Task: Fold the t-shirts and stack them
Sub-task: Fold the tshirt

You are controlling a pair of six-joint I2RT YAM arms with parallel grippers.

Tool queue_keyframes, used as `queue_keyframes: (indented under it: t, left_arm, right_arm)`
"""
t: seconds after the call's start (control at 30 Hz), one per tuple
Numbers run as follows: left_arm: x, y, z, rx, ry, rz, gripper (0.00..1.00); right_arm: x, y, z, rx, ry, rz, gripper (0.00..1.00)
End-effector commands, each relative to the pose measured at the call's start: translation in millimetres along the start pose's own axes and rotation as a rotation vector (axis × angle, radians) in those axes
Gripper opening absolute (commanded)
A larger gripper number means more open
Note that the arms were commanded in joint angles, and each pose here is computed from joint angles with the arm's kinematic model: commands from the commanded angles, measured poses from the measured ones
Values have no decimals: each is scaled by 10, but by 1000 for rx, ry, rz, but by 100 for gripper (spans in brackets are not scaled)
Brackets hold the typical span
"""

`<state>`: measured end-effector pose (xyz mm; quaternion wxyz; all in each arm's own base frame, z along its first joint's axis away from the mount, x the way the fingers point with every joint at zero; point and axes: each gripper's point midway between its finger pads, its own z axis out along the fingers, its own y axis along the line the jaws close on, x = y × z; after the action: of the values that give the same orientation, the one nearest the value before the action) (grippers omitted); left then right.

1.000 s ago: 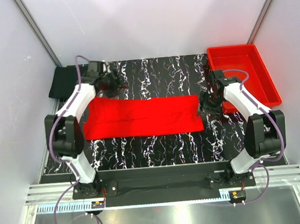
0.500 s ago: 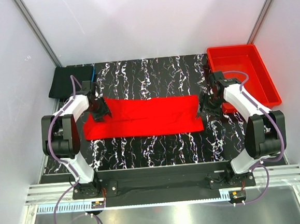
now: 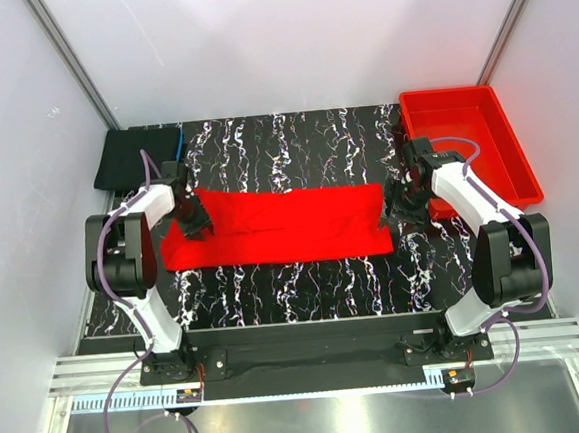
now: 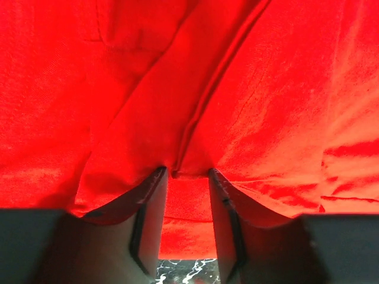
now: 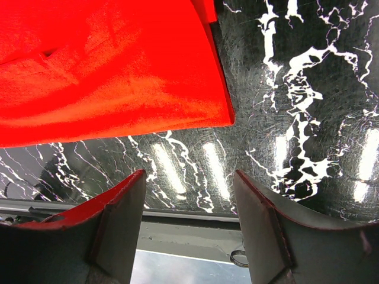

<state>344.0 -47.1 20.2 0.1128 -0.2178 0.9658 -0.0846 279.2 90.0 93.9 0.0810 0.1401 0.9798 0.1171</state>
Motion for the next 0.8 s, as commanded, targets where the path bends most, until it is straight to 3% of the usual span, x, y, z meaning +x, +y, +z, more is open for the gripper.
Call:
queue_keyframes:
  t: [0.0,0.13,0.3,0.53,0.77]
  left_arm:
    - [-223,-87,47,25,-55,-13,36]
    - [-333,-129,17,27,-80,-17,32]
    - [-337,-124,14,18,-73,-21,38]
    - [-368,-122,-107,16,-105,-19,39]
    - [-450,-180,-95,23,-105,-31,35]
  right_arm:
    - [-44,96,-88,-38,-33,-21,68]
    - [-38,91,-88,-35,-31,-19,68]
    - [-28,84,-90,-34,-31,-19,68]
    - [-31,81,-79,-33,-32,-17,68]
    - [-52,93,-78,-35,-33,-19,69]
